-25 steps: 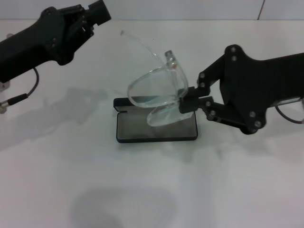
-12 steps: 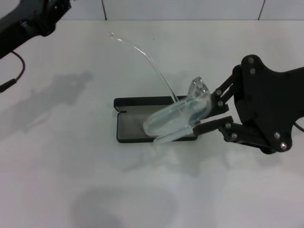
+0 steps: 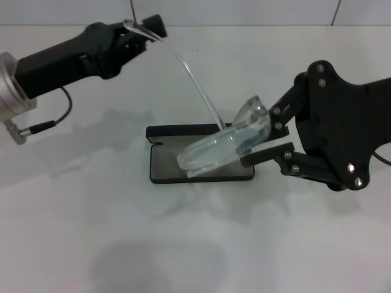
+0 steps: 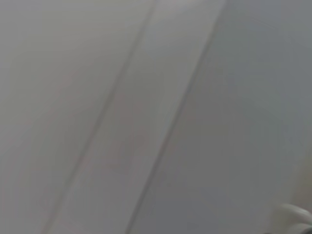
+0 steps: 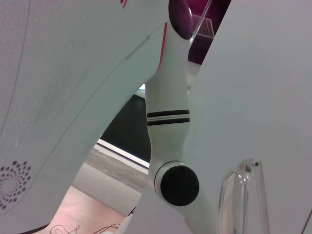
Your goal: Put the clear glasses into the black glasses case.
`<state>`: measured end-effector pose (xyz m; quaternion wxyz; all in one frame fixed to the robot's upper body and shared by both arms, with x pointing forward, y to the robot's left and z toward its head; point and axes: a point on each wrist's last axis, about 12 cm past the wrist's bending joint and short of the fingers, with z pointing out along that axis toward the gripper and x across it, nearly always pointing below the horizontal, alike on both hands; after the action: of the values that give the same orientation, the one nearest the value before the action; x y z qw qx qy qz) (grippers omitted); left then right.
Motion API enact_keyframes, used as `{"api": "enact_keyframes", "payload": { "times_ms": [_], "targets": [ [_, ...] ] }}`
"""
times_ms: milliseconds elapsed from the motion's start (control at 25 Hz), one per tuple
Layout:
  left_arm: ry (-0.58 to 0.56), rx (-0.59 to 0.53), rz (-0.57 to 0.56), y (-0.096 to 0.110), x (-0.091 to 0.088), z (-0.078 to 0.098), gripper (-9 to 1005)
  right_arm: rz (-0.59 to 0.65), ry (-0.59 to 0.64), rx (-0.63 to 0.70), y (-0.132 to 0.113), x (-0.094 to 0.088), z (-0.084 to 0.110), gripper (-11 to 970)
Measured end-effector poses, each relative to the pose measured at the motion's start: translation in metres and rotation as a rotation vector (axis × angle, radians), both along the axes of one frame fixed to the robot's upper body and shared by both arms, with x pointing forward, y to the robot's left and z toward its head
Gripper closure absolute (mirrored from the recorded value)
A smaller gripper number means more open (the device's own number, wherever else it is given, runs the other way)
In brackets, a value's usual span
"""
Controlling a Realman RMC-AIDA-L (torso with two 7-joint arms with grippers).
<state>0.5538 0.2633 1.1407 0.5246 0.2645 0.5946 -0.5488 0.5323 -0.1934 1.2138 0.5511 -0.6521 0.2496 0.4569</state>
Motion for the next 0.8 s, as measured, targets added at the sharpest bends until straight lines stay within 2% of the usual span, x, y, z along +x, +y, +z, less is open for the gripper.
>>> {"api": "enact_keyframes", "payload": {
  "times_ms": [200,800],
  "targets": [
    [-0.029,-0.042,-0.107,-0.014,-0.004,0.008,954,-0.008,0.005,0.006,0.0,0.002,-0.002,903],
    [-0.074,-0.076,-0.166,-0.024,-0.007,0.014,955,-0.044,0.042,0.02,-0.002,0.007,-0.013,903]
  ]
}}
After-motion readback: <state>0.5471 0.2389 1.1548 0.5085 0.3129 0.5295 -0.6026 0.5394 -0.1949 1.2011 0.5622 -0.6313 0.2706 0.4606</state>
